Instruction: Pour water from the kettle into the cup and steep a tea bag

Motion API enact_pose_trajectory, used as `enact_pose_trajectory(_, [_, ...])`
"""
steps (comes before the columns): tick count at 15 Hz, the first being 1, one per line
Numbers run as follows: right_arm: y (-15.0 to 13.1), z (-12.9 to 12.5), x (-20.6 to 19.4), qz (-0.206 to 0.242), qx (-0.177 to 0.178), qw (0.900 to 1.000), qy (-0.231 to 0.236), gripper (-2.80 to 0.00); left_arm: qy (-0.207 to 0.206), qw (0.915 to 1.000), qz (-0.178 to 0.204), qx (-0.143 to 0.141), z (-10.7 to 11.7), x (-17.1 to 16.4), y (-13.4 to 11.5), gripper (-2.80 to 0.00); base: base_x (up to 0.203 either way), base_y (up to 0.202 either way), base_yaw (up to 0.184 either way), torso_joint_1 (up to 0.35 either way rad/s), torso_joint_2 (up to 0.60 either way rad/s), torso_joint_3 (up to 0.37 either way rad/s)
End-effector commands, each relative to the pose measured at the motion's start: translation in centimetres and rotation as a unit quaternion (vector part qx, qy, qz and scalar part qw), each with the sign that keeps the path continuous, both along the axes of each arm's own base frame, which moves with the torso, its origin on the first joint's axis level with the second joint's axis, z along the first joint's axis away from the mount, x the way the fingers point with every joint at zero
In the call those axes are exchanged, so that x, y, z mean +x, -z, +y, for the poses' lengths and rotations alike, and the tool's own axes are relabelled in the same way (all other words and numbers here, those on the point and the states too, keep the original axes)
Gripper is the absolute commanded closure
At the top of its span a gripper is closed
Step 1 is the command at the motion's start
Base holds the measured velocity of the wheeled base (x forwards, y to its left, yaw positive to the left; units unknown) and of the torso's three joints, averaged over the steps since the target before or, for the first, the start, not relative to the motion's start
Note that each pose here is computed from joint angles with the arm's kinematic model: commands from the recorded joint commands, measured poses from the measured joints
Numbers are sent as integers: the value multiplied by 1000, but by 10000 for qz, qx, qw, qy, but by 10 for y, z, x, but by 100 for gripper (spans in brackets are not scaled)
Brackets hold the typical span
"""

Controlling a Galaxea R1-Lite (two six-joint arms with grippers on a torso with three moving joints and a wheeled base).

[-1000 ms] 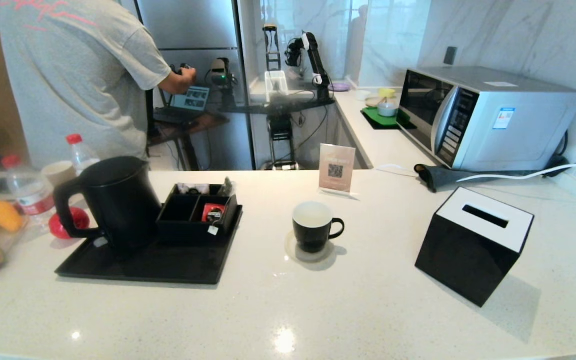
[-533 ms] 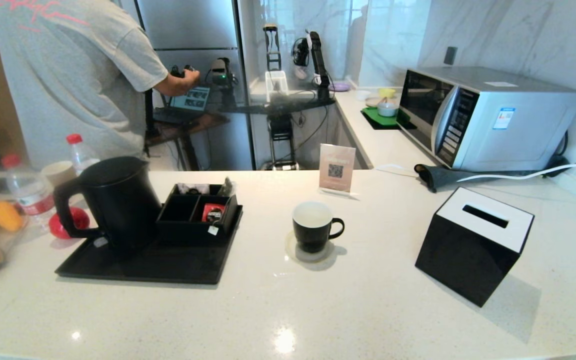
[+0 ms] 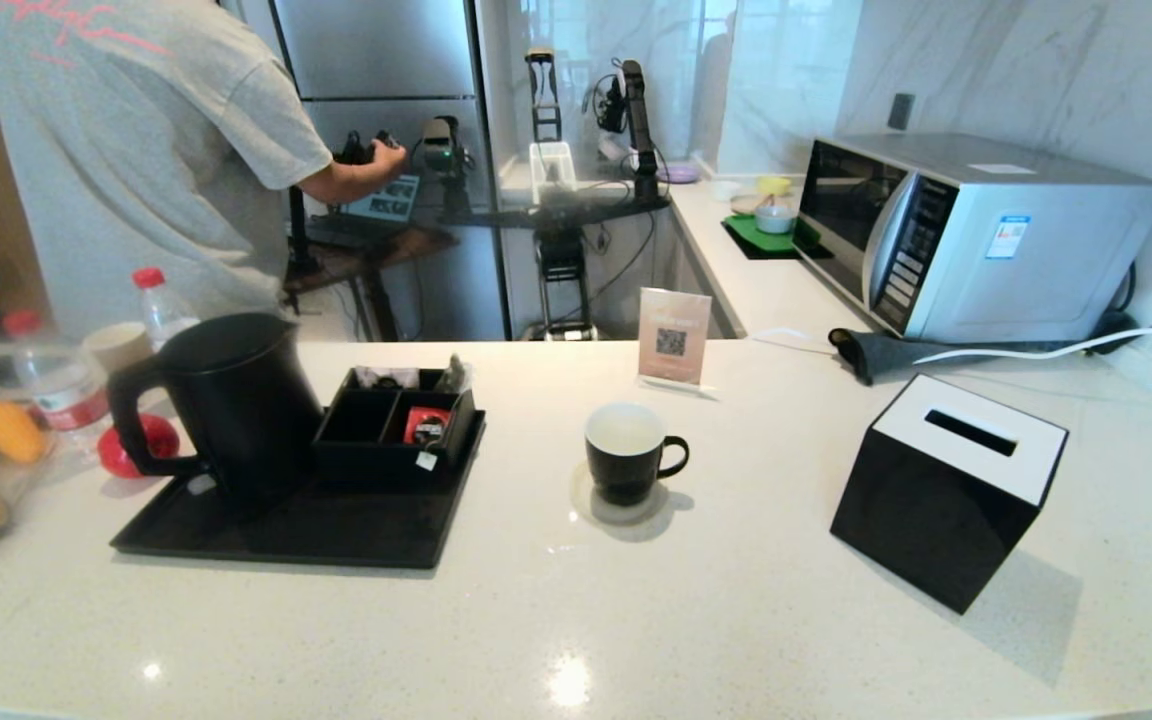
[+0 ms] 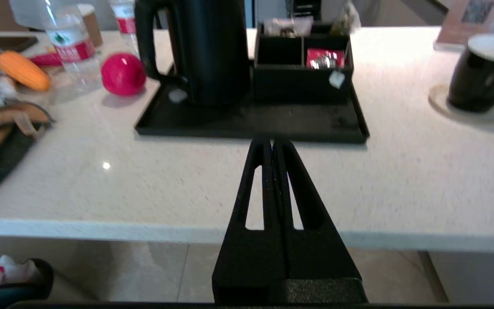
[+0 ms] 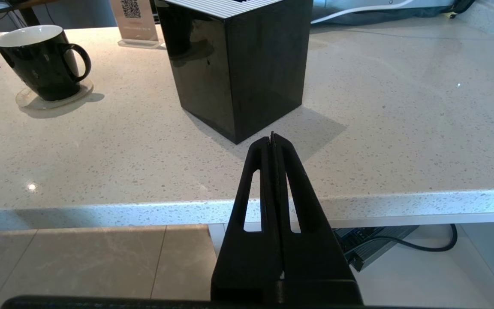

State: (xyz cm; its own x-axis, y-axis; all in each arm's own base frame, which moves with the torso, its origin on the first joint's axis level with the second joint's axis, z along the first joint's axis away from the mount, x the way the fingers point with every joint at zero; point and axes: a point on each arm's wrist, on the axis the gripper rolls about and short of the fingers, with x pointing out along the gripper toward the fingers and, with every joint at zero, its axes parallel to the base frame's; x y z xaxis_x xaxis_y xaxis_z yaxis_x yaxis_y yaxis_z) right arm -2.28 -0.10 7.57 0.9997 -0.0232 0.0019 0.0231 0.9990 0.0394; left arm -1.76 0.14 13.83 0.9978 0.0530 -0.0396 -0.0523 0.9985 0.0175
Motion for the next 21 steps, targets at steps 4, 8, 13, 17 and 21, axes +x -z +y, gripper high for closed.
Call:
enact_pose_trajectory(4, [0, 0, 0, 2, 3, 10000, 3, 0, -321, 9982, 514, 11, 2, 89, -84, 0, 0, 0, 0, 0, 0, 0])
enact_pose_trajectory(8, [0, 0, 0, -6, 3, 10000, -1, 0, -1414, 9898, 146, -1, 32, 153, -119, 0, 0, 0, 0, 0, 0, 0])
enact_pose_trajectory(13, [0, 0, 0, -6, 3, 10000, -1, 0, -2588, 9651, 388, -64, 83, 178, -87, 0, 0, 0, 0, 0, 0, 0])
enact_pose_trajectory(17, [0, 0, 0, -6, 3, 10000, -1, 0, -2842, 9568, 597, -103, 102, 193, -34, 0, 0, 0, 0, 0, 0, 0])
enact_pose_trajectory(21, [0, 0, 0, -2, 3, 10000, 2, 0, -2767, 9581, 734, -88, 104, 201, 10, -280, 0, 0, 0, 0, 0, 0])
